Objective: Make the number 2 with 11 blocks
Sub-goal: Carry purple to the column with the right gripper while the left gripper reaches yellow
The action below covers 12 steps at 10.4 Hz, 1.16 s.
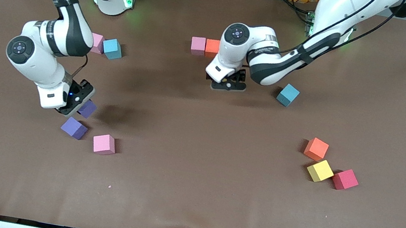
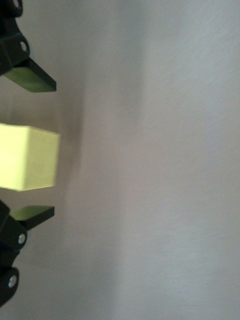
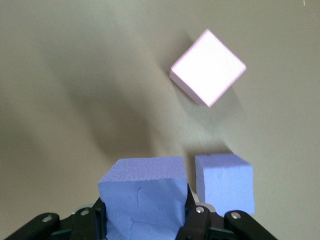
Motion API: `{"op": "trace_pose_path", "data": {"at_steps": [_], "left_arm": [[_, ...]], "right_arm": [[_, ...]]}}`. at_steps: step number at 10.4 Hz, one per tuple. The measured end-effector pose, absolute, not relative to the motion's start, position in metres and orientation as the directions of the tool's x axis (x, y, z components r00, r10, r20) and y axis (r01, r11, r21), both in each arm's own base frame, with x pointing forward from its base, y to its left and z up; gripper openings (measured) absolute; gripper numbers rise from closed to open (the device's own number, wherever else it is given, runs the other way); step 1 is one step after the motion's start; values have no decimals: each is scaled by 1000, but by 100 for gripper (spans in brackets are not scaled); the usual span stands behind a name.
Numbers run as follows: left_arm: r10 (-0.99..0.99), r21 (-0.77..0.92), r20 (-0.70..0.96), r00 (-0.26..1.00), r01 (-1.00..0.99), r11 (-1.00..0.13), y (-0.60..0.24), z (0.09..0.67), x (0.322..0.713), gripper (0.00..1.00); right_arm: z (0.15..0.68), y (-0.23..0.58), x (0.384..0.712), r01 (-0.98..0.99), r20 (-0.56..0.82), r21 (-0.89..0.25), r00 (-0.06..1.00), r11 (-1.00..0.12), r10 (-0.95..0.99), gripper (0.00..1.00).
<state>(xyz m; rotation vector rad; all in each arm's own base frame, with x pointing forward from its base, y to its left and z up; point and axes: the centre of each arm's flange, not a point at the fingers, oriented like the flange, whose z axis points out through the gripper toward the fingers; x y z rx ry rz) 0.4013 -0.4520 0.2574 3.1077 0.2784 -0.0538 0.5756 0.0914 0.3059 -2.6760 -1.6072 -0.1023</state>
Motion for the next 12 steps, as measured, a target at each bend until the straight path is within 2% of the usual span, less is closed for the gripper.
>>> {"op": "trace_pose_path", "data": {"at_steps": [4,8,12], "left_arm": [[370,28,9,929,370,-929,-373,287,505,100],[411,-32,60,910,413,-910,-285,323,594,100],[356,-59,74,931,361,-931,-203,328,641,100]], "right_arm": [[328,171,564,925,89,53,370,-375,925,56],[327,257,531,966,91,50,248,-253,964,56],[311,370,482,982,112,28,184,-188,977,56]]}}
